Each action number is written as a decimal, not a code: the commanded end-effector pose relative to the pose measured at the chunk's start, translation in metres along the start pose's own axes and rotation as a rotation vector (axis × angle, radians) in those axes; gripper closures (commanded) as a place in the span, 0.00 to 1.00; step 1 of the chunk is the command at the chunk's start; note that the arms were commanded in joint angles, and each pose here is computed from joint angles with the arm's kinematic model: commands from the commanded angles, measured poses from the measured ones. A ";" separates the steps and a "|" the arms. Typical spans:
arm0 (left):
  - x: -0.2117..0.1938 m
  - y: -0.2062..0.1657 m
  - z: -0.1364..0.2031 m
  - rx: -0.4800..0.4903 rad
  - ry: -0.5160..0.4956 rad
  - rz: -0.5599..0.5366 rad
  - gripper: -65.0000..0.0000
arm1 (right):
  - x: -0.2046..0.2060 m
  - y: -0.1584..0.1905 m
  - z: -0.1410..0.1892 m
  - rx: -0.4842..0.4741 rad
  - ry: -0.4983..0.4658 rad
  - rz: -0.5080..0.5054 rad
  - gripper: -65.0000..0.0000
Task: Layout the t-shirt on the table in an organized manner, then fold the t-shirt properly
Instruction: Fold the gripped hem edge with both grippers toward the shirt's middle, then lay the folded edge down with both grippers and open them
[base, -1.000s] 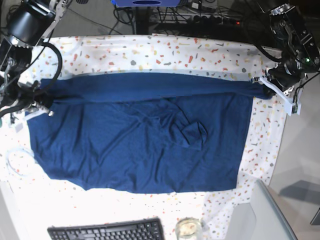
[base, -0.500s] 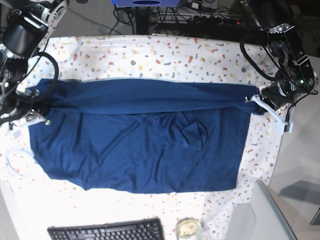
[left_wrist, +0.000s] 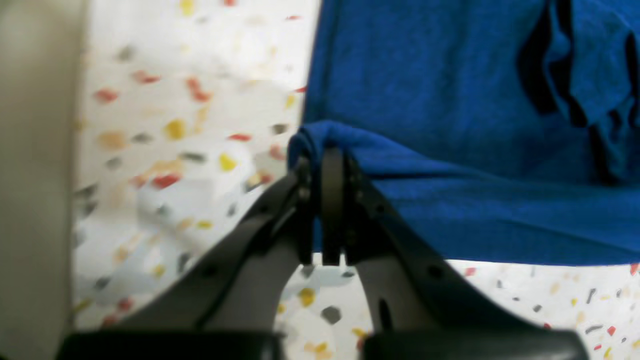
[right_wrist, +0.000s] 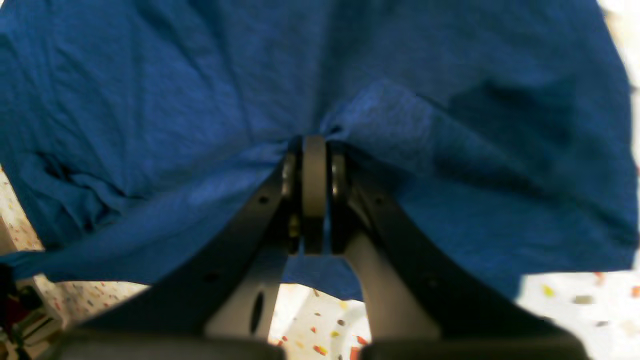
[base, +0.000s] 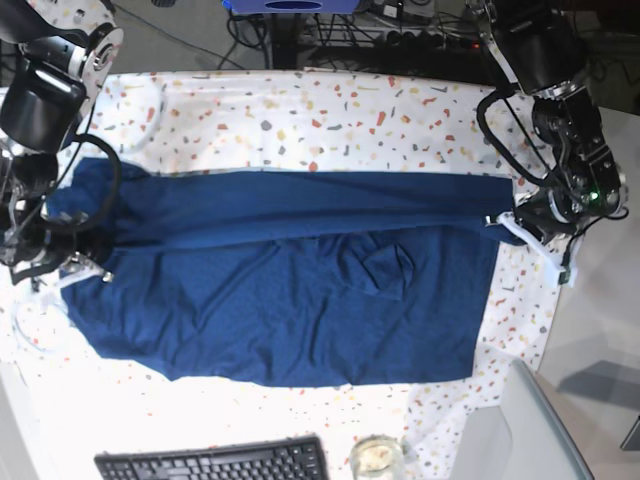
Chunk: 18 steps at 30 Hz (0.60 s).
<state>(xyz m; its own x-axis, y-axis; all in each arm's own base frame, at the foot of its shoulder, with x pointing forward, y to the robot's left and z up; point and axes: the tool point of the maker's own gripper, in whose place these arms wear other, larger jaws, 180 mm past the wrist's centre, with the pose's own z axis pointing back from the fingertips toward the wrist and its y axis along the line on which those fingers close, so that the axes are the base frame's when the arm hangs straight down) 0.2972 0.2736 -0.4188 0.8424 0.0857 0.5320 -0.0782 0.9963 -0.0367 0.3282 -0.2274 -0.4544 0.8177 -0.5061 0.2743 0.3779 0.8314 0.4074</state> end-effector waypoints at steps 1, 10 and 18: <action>0.018 0.003 0.003 0.010 -0.052 -0.014 1.00 | 0.024 -0.001 0.008 -0.007 -0.063 -0.004 1.00; 0.022 -0.006 -0.010 -0.025 -0.039 -0.006 1.00 | 0.033 -0.004 0.006 -0.025 -0.101 0.011 1.00; 0.031 -0.005 -0.017 -0.027 -0.068 0.003 1.00 | 0.044 -0.002 0.003 -0.026 -0.107 0.021 1.00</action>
<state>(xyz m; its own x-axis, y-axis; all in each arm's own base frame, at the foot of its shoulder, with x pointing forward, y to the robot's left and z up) 0.3213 0.2650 -0.4303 0.8292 0.0971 0.5505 -0.0673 0.9950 -0.0740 0.3453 -0.2391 -0.4575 0.8035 -0.5049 0.3154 0.3809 0.8432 0.3792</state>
